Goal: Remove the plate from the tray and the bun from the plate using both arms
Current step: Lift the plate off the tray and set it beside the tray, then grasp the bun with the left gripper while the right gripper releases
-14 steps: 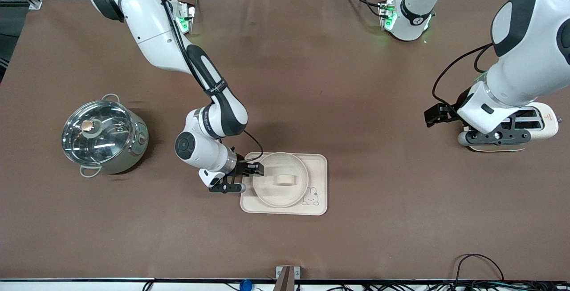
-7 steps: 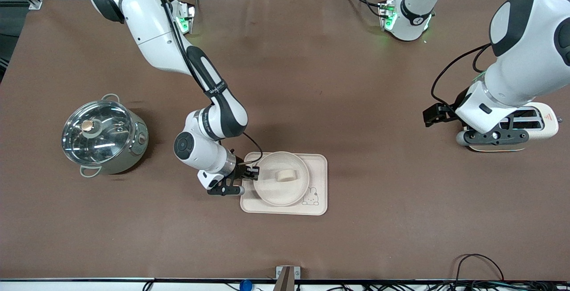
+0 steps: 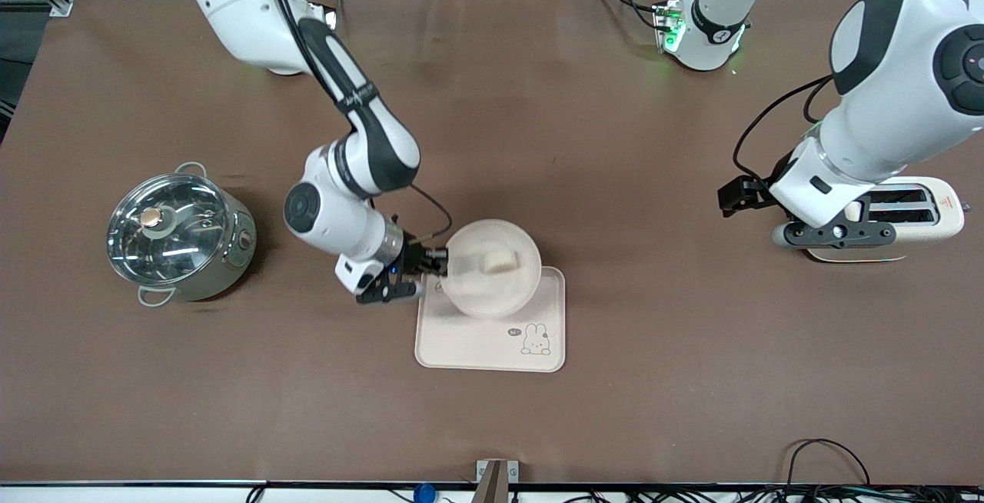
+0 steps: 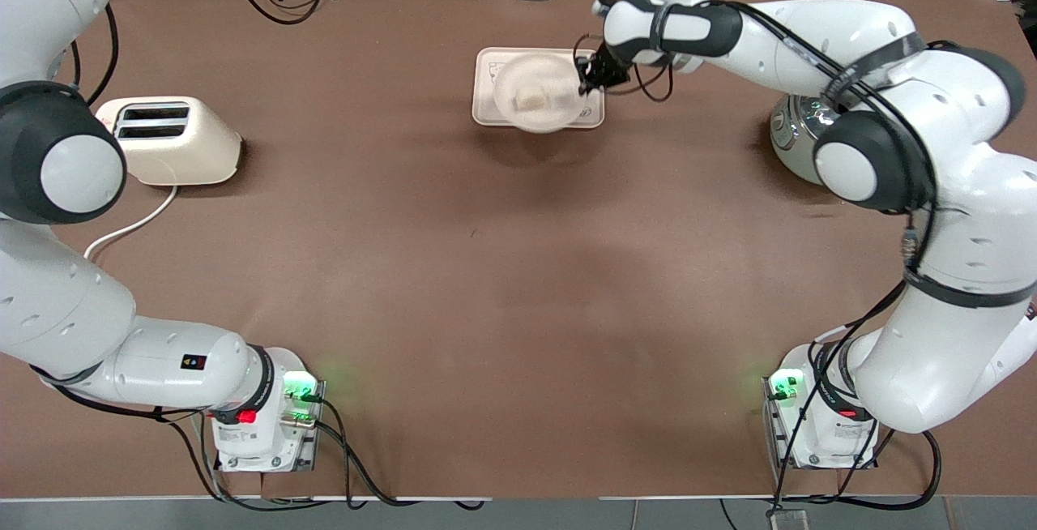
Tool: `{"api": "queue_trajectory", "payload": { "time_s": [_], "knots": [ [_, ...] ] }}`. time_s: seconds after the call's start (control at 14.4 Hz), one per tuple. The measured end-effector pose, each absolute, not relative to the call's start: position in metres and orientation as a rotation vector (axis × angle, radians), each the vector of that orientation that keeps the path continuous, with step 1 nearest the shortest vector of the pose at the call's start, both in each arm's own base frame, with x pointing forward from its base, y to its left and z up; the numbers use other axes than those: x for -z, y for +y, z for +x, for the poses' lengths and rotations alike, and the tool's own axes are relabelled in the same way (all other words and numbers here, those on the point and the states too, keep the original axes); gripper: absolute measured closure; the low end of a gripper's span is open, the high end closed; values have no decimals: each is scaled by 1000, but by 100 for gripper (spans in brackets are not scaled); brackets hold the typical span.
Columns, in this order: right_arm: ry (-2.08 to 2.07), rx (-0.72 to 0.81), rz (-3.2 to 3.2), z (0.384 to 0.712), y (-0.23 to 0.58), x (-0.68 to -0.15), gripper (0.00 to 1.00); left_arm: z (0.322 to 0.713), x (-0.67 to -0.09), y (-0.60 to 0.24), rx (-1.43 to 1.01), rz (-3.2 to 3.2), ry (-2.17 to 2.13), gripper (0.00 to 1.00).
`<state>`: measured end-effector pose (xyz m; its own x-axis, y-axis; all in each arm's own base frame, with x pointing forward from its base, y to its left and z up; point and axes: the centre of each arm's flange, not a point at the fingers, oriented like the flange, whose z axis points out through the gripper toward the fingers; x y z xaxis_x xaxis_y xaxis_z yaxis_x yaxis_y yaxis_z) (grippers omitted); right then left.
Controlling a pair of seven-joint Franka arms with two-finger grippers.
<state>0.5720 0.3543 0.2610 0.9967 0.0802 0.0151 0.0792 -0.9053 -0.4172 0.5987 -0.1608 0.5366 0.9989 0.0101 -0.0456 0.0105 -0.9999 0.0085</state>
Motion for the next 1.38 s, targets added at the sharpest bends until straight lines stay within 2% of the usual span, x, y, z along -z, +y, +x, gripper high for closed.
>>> {"api": "queue_trajectory", "payload": {
  "time_s": [0.14, 0.28, 0.48, 0.55, 0.83, 0.9, 1.18, 1.38],
  "knots": [
    [-163, -35, -2744, 524, 367, -242, 96, 596, -524, -181, 106, 3136, 89, 0],
    [-196, -38, -2779, 491, 374, -218, 96, 593, -500, -204, 168, 3145, 160, 0],
    [-209, -47, -2801, 477, 369, -204, 96, 590, -454, -243, 268, 3160, 300, 0],
    [-208, -47, -2802, 478, 368, -204, 91, 588, -437, -258, 287, 3161, 366, 0],
    [-195, -16, -2791, 485, 364, -217, 54, 577, -375, -323, 292, 3136, 655, 0],
    [-181, 10, -2781, 492, 361, -228, 40, 574, -360, -339, 281, 3119, 730, 0],
    [-83, 76, -2723, 536, 311, -296, 1, 552, -305, -407, 218, 3023, 984, 0],
    [-4, 66, -2698, 565, 239, -358, 0, 525, -271, -459, 166, 2932, 1101, 0]
  ]
}}
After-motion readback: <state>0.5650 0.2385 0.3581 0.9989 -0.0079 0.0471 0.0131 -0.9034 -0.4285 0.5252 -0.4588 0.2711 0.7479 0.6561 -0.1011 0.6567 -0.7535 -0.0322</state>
